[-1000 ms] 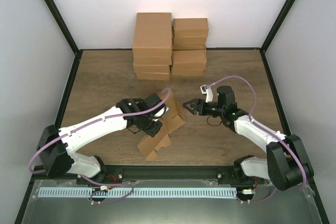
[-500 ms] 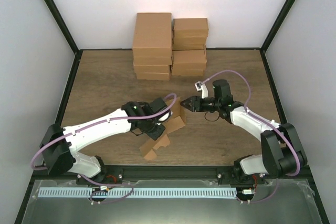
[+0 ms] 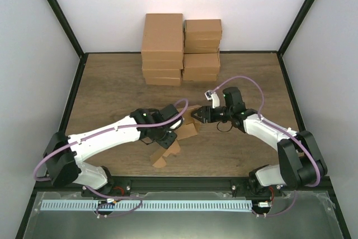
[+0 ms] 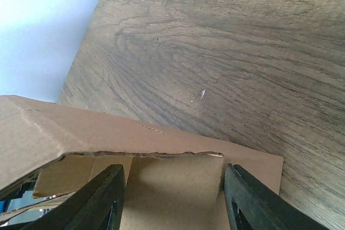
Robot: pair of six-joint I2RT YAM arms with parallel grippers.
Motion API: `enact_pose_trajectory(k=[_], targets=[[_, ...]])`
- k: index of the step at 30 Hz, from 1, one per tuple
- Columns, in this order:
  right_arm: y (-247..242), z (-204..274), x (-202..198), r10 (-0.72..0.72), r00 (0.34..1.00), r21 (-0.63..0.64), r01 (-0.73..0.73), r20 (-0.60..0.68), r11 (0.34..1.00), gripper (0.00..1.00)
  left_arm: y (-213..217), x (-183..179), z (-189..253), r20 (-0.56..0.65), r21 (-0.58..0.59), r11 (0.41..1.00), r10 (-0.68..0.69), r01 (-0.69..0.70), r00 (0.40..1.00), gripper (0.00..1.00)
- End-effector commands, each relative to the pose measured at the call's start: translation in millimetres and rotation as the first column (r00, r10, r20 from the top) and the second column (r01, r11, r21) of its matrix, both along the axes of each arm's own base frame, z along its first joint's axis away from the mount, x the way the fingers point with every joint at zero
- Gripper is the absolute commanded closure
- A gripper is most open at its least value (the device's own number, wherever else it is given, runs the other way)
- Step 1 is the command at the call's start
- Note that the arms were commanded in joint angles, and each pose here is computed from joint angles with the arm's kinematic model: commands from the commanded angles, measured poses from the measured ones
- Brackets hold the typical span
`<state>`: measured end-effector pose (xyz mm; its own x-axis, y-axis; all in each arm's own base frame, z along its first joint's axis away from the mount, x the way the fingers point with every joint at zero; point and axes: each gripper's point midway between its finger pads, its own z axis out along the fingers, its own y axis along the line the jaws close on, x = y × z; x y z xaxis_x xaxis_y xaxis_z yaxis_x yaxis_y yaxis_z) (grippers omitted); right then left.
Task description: Fold the paper box
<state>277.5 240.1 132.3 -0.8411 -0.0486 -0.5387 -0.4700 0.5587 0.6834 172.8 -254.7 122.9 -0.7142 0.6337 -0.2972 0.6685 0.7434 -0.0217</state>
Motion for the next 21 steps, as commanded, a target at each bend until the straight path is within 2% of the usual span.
enact_pose_trajectory(k=[1, 6, 8, 13, 16, 21], targets=[[1, -9, -1, -0.006, 1.000, -0.058, 0.006, -0.004, 0.998, 0.48, -20, 8, 44, 0.066, -0.169, 0.985, 0.037, -0.025, 0.997, 0.53], [2, -12, -2, -0.002, 1.000, -0.061, 0.002, -0.004, 0.998, 0.48, -23, 17, 88, 0.122, -0.318, 0.944, 0.131, -0.087, 0.984, 0.26], [2, -14, -3, -0.002, 1.000, -0.064, 0.001, -0.007, 0.998, 0.48, -21, 21, 101, 0.109, -0.375, 0.918, 0.179, -0.126, 0.978, 0.22], [1, -14, -4, -0.001, 1.000, -0.067, 0.001, -0.002, 0.998, 0.48, -1, 39, 125, 0.043, -0.523, 0.821, 0.292, -0.228, 0.955, 0.21], [2, -11, -4, 0.000, 1.000, -0.062, 0.000, 0.005, 0.998, 0.48, 9, 47, 117, -0.048, -0.581, 0.760, 0.325, -0.291, 0.945, 0.22], [3, -8, -3, -0.004, 1.000, -0.054, 0.004, 0.008, 0.999, 0.48, 18, 55, 87, -0.139, -0.621, 0.698, 0.350, -0.356, 0.927, 0.23]])
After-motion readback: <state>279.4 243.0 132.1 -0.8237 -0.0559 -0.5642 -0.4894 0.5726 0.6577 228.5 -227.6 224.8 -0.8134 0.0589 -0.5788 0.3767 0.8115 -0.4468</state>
